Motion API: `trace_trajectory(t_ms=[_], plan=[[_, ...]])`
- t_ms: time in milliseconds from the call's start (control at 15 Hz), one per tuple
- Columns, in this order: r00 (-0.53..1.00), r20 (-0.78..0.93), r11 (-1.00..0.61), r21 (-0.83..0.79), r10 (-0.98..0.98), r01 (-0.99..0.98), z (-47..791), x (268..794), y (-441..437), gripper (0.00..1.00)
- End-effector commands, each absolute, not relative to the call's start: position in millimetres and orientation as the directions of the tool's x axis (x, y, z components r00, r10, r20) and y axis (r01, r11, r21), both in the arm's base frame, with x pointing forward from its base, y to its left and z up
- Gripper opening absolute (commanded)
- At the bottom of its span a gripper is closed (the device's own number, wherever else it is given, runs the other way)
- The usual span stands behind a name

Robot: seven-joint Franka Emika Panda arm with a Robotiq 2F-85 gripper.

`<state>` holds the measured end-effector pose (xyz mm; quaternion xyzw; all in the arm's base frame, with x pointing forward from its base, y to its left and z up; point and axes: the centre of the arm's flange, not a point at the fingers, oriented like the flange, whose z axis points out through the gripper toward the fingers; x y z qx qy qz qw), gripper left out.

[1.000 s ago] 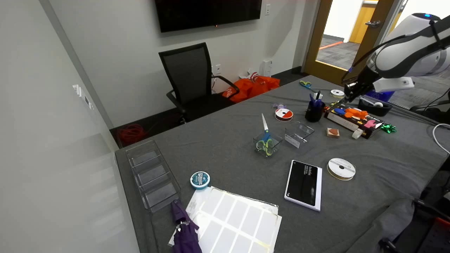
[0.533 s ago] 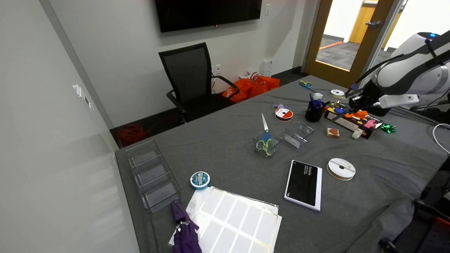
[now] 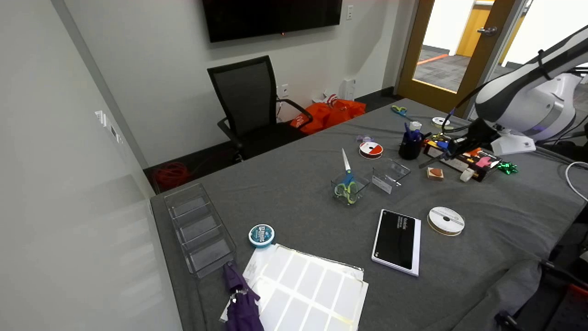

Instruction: Remove a pen from the stationary holder

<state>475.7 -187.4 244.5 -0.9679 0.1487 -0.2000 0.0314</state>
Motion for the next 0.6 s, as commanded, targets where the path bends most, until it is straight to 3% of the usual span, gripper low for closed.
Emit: trace_trajectory(t_ms=[0,133,533], plan=[[0.876,0.401,-0.963,-0.115,-0.268,-0.242,214.6,466.6,-205.2,0.44],[0.882,0.399,-0.968,-0.104,-0.251,-0.229,209.3,464.0,-211.9,0.51],[0.892,0.389,-0.973,-0.058,-0.228,-0.224,215.3,465.3,-226.7,0.93]])
